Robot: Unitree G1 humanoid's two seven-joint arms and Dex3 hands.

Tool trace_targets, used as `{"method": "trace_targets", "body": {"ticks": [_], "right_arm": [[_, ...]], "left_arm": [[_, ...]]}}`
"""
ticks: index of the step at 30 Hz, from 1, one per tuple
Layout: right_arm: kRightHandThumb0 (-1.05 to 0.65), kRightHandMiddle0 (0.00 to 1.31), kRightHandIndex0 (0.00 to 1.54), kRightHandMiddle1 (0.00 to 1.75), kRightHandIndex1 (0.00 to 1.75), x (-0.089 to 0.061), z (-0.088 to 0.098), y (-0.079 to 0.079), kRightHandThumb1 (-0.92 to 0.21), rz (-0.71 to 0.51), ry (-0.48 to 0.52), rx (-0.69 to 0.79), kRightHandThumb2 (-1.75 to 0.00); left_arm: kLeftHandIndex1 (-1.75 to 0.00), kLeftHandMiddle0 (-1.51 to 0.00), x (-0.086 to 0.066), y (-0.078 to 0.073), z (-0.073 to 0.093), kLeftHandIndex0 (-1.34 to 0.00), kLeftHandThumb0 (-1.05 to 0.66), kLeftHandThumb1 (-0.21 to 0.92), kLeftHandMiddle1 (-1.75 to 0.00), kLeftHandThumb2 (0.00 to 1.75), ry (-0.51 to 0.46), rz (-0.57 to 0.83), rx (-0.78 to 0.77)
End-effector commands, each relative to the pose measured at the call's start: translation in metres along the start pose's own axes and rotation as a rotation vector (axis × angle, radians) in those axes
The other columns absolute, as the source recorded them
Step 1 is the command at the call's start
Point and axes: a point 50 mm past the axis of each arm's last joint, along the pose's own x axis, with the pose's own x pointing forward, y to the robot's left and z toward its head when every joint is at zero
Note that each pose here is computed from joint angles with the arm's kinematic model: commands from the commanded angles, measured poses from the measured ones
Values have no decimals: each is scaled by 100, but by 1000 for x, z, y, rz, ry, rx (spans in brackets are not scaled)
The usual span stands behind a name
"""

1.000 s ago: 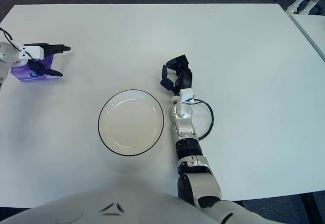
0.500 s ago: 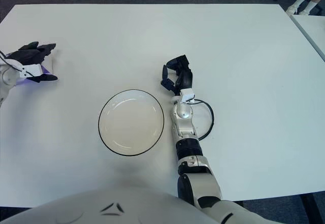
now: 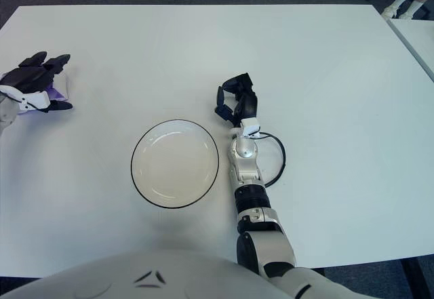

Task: Put the tissue paper into the plate.

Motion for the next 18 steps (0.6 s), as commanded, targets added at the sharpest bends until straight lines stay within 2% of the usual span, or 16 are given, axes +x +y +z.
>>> {"method": "trace_targets", "body": {"ticks": [1, 7, 13, 18], "right_arm": [[-40, 41, 63, 175, 139, -46, -51, -25, -57, -77, 274, -39, -101], [-40, 41, 63, 175, 140, -46, -51, -24, -57, -78, 276, -36, -101], [-40, 41, 63, 175, 140, -46, -51, -23, -57, -75, 275, -33, -100], [-40, 41, 63, 175, 140, -46, -52, -23, -58, -73, 276, -33, -100]], "left_arm": [[0, 0, -10, 1, -12, 0, -105, 60, 0, 46, 29, -11, -30], [0, 0, -14, 0, -17, 0, -105, 55, 0, 45, 26, -2, -88], [0, 0, -19, 3, -23, 0, -105, 46, 0, 54, 29, -1, -126], [0, 0, -21, 7, -24, 0, -105, 45, 0, 57, 21, -9, -122]]}}
